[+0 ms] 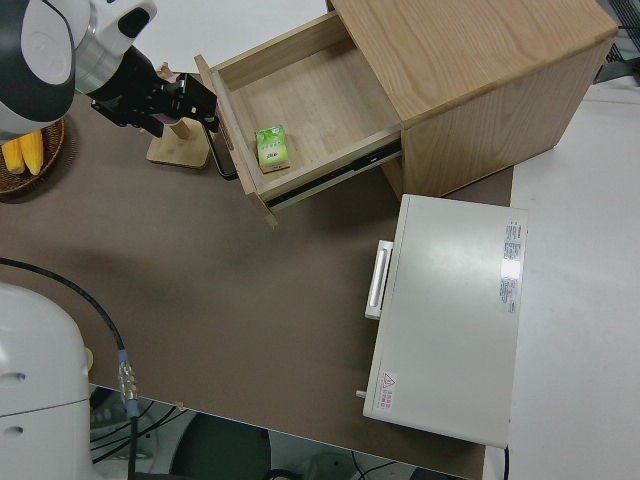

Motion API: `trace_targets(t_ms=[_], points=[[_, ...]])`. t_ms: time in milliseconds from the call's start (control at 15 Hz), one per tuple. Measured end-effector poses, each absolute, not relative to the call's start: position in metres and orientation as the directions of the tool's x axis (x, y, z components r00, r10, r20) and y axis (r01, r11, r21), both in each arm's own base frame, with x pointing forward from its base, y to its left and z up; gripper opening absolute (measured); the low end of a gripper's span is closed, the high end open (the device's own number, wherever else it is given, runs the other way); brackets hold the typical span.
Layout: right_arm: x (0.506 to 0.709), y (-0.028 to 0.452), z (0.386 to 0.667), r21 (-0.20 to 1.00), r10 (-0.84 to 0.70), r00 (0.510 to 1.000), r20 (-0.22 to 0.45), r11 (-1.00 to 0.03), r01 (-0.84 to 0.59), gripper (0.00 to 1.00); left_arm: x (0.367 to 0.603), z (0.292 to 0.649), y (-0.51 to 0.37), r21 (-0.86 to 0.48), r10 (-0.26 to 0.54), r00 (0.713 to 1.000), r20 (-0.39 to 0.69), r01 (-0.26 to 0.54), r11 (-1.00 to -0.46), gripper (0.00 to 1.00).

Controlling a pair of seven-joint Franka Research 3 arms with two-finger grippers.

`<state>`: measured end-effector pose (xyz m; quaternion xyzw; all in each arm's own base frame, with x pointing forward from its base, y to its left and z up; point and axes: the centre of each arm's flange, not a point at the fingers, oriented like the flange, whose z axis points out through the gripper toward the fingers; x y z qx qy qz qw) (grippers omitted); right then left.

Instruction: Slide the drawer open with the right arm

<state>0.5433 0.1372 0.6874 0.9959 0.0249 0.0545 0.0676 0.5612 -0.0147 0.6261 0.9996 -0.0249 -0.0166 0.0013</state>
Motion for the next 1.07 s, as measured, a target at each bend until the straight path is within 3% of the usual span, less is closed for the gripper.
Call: trace_targets(t_ms=[467,1067], points=[[0.553,0.055,0.679,0.052,-0.038,0.998,0.04,-0.998,-0.04,0.99,0.561,0.626,-0.015,0.003,-0.05,0.998,-0.033,-0.05,-0.999,1.0],[0.558,0.022,0.649,0.01,-0.058,0.998,-0.03,-0.998,-0.058,0.99,0.561,0.626,-0.015,0.003,-0.05,0.998,-0.033,-0.05,-0.999,1.0]])
